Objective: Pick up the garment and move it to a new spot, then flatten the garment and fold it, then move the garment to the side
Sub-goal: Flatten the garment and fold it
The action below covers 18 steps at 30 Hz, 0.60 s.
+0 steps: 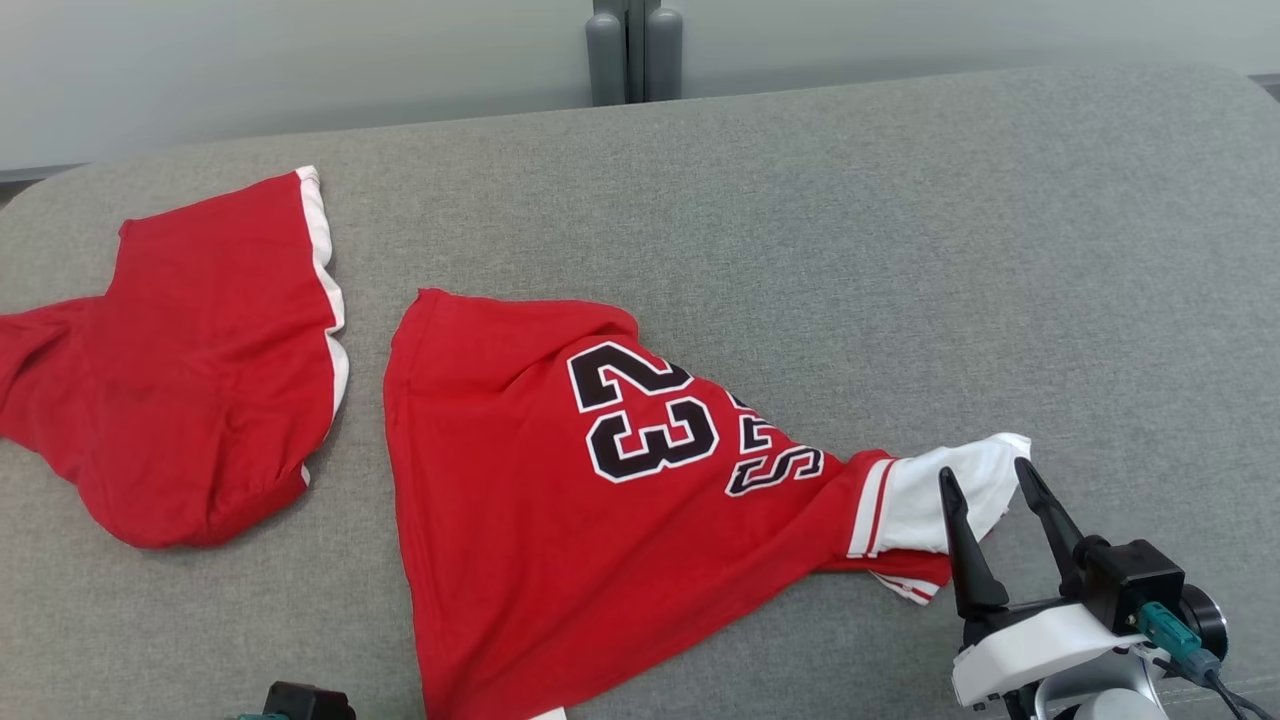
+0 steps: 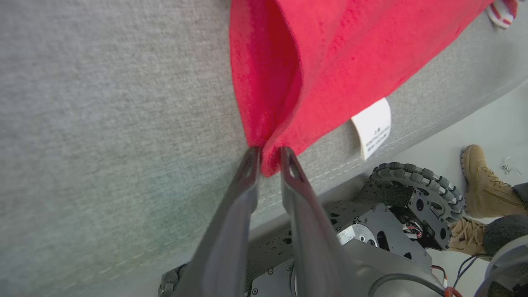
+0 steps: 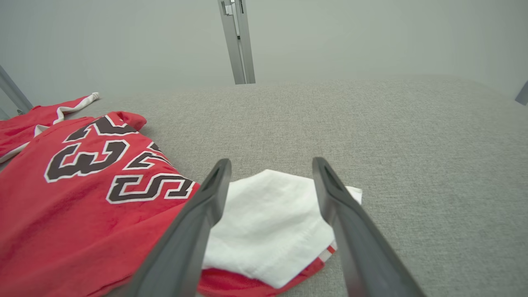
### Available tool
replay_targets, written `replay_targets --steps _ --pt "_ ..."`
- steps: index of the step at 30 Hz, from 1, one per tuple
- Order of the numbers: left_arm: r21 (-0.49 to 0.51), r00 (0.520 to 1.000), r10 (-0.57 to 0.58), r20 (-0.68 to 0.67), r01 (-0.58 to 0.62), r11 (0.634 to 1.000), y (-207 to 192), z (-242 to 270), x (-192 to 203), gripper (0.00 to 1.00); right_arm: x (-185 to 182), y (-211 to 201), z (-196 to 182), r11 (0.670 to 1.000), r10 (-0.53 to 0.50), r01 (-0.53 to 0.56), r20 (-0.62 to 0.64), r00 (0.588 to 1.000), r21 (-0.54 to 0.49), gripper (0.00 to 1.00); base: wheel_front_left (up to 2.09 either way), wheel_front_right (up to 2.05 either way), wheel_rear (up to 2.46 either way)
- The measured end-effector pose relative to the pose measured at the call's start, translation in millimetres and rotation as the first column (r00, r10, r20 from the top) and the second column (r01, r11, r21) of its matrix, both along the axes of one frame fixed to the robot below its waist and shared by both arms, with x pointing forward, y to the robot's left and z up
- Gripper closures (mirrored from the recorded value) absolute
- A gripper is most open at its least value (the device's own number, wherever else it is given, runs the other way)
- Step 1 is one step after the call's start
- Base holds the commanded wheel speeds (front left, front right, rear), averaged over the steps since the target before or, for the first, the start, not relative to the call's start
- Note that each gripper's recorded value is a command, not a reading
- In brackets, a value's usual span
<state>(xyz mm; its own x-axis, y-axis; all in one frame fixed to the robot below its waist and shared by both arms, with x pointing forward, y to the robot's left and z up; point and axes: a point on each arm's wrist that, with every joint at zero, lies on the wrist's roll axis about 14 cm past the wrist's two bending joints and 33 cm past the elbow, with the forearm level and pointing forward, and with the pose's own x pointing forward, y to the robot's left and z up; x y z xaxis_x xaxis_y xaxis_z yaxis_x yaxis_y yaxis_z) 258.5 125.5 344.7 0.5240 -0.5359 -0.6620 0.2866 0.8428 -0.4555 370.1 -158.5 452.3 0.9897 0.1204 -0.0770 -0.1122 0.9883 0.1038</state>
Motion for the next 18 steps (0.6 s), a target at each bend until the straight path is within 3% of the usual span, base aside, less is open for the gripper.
replay_targets --steps 5,10,13,18 --pt "0.028 0.996 0.083 0.03 -0.084 0.996 8 -1 3 0.0 -6 -10 4 1.0 -0.03 0.03 0.011 0.999 -0.006 0.0 0.0 0.0 0.0" --pt "0.119 0.961 0.223 0.163 -0.243 0.963 36 12 27 0.0 -10 -19 10 0.998 -0.056 0.056 0.028 0.998 -0.01 0.0 0.0 0.0 0.0" --pt "0.126 0.934 0.235 0.268 -0.276 0.953 35 31 40 0.0 -13 -23 11 0.998 -0.067 0.067 0.031 0.997 -0.017 0.0 0.0 0.0 0.0" --pt "0.067 0.883 0.19 0.429 -0.241 0.968 7 73 72 0.0 -16 -27 12 0.997 -0.078 0.079 0.035 0.996 -0.025 0.0 0.0 0.0 0.0"
